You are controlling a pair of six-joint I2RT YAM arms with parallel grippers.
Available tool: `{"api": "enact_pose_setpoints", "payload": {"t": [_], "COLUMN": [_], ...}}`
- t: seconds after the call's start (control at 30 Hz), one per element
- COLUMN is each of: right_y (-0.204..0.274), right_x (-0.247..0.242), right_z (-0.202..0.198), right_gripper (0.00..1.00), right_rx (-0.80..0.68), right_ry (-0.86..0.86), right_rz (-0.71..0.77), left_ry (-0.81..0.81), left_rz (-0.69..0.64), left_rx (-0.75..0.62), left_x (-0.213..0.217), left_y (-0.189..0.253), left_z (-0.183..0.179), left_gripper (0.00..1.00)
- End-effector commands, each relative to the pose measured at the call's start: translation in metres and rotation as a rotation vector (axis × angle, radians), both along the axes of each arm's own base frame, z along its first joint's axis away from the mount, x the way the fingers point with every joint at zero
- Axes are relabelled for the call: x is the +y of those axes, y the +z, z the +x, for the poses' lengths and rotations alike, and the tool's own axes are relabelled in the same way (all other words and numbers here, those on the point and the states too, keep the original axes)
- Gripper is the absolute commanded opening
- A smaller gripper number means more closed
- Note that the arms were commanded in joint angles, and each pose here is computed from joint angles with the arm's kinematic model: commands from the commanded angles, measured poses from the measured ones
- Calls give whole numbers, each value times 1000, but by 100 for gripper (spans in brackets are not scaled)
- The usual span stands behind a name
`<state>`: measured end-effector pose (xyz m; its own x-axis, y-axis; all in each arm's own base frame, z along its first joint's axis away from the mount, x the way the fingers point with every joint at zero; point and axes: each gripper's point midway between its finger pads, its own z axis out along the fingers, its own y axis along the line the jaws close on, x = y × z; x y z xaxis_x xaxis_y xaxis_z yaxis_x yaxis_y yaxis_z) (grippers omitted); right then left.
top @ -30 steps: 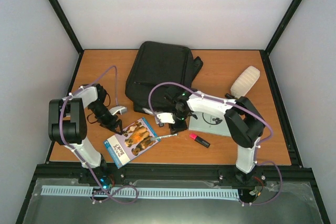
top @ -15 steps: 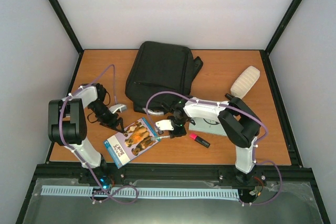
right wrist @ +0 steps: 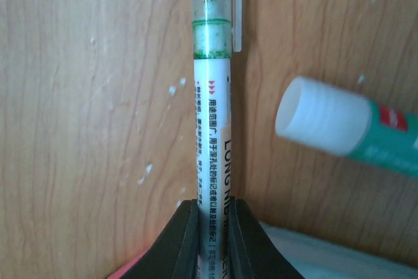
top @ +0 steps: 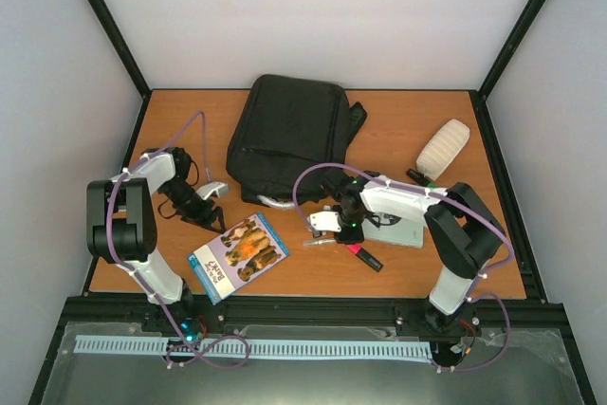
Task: Pack the student bag
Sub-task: Adjust the stationery at the center of the board.
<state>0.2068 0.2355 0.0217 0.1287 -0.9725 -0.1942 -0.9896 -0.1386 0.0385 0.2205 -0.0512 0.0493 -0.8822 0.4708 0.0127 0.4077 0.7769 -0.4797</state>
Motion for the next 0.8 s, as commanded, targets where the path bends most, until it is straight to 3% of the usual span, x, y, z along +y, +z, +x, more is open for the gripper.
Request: {"api": "enact_pose_setpoints", "payload": {"t": [0.0, 0.13, 0.3, 0.6, 0.77], "right_y": [15, 45, 68, 50, 27], "right_x": [-12, 10, 48, 115, 128], "right_z": [-1, 1, 13, 2, -16], "right_gripper": [13, 33, 43, 70, 76], "right_rx": [-13, 13, 21, 15, -4], "right_ry": [1, -7, -1, 177, 278], "right_rz": [-14, 82, 188, 249, 201], "left_ry": [19, 6, -2, 47, 58], "left_rz": [-29, -44, -43, -79, -93], "left_rx": [-42, -23, -1, 52, 54], "left_x": [-4, -6, -6, -13, -15], "left_y": [7, 7, 7, 3, -3], "left_z": [13, 7, 2, 4, 10], "left_gripper": [72, 73, 76, 78, 79]}}
